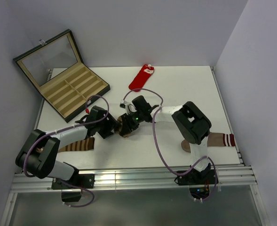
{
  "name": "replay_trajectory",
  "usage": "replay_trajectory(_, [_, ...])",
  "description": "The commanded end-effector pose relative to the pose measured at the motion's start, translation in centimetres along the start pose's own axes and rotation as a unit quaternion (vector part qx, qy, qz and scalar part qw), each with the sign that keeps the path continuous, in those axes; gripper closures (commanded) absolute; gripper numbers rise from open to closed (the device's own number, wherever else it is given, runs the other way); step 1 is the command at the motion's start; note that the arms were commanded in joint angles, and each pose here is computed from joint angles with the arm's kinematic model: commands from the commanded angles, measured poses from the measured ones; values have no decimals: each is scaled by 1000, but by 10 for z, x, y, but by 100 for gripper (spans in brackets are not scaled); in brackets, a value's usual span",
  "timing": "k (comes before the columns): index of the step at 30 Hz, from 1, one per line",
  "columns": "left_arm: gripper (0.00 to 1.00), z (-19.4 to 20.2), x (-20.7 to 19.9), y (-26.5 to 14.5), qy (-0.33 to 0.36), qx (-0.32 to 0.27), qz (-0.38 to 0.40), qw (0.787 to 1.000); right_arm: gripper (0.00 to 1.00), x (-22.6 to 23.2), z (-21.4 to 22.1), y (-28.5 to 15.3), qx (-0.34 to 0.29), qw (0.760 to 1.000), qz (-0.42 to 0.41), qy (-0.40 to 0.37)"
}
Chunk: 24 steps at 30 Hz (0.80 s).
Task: Roll the socks
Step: Roll the sock at the center of the board.
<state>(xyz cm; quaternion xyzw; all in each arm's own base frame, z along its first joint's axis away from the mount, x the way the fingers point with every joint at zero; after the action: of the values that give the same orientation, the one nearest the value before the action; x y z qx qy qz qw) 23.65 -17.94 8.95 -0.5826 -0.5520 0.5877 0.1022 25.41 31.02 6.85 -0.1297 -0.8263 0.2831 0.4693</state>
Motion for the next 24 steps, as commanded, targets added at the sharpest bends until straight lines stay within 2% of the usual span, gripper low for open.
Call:
replay_trajectory(1, [25, -7, 13, 1, 18, 2, -39, 999, 100, -8, -3, -3, -19, 998, 47, -31])
replay_trajectory(6, [31, -20, -1, 18, 55, 32, -35, 997, 100, -3, -6, -2, -22, 997, 53, -52])
replay_trajectory(9, [44, -18, -2, 29, 64, 58, -36, 996, 100, 3, -9, -2, -27, 995, 57, -72])
replay_trajectory(12, [50, -15, 1, 39, 69, 80, -41, 994, 100, 10, -14, -5, -40, 993, 62, -95])
replay_trajectory(16, [54, -8, 3, 45, 65, 103, -33, 992, 100, 16, -19, -11, -60, 988, 80, -120])
replay_trajectory(24, [54, 9, 10, 46, 49, 132, -19, 990, 100, 39, -33, -24, -140, 973, 68, -172])
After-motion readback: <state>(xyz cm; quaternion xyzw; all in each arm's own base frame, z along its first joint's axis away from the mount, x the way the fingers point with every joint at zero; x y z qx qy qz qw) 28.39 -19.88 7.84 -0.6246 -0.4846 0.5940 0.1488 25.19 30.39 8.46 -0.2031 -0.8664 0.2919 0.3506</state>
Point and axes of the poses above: each gripper's point midway between its finger pads, its own y axis out along the fingers, its own x axis along the line the jaws close on, z = x × y, the point moved 7 cm from there along -y, back along the fingers, and after that the axes turned 10 degrees about y, right-handed, at the moved point
